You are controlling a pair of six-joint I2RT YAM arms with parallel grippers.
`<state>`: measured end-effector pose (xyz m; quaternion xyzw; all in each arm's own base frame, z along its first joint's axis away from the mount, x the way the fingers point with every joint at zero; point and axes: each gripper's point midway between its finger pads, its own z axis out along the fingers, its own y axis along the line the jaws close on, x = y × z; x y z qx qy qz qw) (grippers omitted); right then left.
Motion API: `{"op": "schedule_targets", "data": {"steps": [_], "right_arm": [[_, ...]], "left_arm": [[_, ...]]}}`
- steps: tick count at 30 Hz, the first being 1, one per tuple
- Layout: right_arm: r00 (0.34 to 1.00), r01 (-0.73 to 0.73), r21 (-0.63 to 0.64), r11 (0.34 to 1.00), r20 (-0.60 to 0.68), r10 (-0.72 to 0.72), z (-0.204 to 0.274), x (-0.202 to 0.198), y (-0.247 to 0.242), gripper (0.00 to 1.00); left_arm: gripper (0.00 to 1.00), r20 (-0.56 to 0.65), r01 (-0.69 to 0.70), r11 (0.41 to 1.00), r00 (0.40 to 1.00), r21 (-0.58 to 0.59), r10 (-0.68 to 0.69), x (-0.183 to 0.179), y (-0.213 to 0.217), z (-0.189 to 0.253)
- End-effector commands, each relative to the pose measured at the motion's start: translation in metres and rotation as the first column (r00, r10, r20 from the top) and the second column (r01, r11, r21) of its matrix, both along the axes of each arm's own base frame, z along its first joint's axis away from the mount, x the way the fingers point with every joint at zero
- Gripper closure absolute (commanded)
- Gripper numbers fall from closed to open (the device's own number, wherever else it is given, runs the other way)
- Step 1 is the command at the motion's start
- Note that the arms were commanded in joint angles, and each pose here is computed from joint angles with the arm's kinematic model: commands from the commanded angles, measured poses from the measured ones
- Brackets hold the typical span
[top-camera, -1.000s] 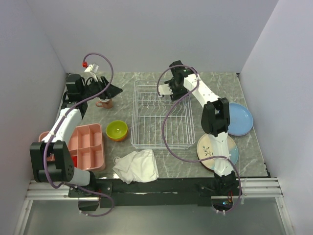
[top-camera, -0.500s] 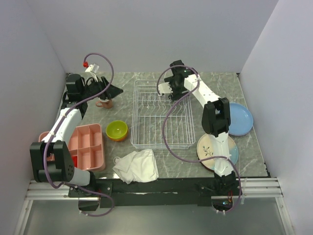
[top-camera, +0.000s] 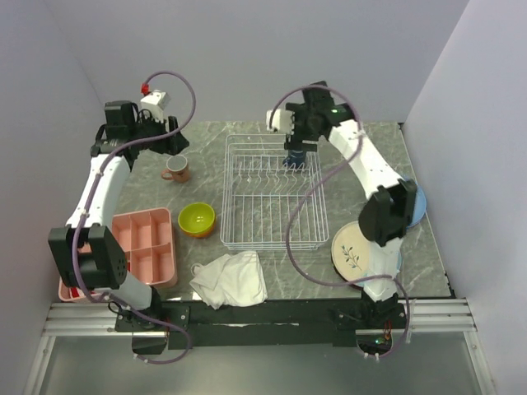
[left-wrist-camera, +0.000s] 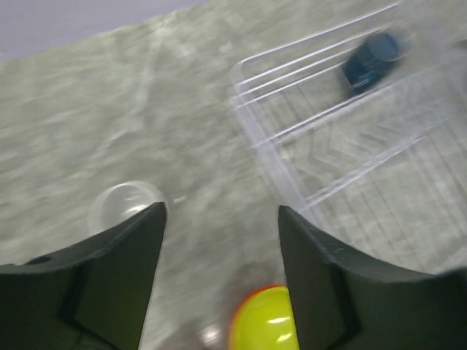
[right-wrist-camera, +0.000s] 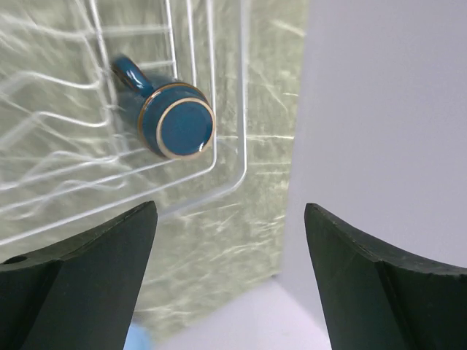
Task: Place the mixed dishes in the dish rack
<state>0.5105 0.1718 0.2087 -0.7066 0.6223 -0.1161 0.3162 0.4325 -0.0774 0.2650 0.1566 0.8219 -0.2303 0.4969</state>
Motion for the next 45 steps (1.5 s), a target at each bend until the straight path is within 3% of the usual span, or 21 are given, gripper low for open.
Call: {"op": "schedule_targets", "data": {"steps": [1,5,6,8,9,12,29,32,37,42,45], "right_arm": [[0.984,0.173,0.429,0.886,-0.033,-0.176,0.08,-0.035,0.017,0.11],[0.964,0.257,0.614,0.746,-0.217,-0.154,0.098,-0.069,0.043,0.09],[0.936,0.332,0.66,0.674,-0.317,-0.151,0.101,-0.077,0.053,0.09],[0.905,0.397,0.703,0.59,-0.408,-0.123,0.111,-0.082,0.061,0.11],[0.869,0.463,0.729,0.505,-0.485,-0.097,0.119,-0.084,0.066,0.11],[0.818,0.549,0.742,0.385,-0.571,-0.065,0.124,-0.082,0.068,0.12],[0.815,0.563,0.718,0.41,-0.564,-0.131,0.104,-0.08,0.055,0.12],[0.817,0.562,0.718,0.411,-0.559,-0.142,0.103,-0.079,0.054,0.12],[0.813,0.571,0.714,0.406,-0.56,-0.158,0.098,-0.076,0.052,0.13],[0.807,0.584,0.71,0.393,-0.562,-0.184,0.094,-0.072,0.051,0.14],[0.794,0.596,0.709,0.377,-0.591,-0.143,0.093,-0.078,0.057,0.14]], "left_arm": [[0.37,-0.146,0.04,0.949,0.989,0.312,0.007,-0.008,0.04,-0.058],[0.42,-0.186,0.134,0.914,0.98,0.383,-0.065,0.001,0.042,-0.076],[0.42,-0.215,0.19,0.887,0.971,0.421,-0.106,-0.003,0.043,-0.084],[0.42,-0.212,0.223,0.863,0.967,0.453,-0.139,0.004,0.046,-0.089],[0.41,-0.203,0.229,0.855,0.968,0.466,-0.149,0.007,0.046,-0.091],[0.4,-0.189,0.246,0.836,0.967,0.491,-0.173,0.015,0.048,-0.095],[0.45,-0.298,0.357,0.764,0.928,0.537,-0.224,0.037,0.035,-0.155],[0.53,-0.297,0.356,0.772,0.928,0.526,-0.225,0.04,0.032,-0.155],[0.85,-0.306,0.36,0.776,0.925,0.518,-0.225,0.041,0.03,-0.155],[0.99,-0.302,0.34,0.784,0.931,0.519,-0.204,0.041,0.031,-0.155],[0.99,-0.295,0.325,0.802,0.935,0.5,-0.195,0.044,0.028,-0.144]]}}
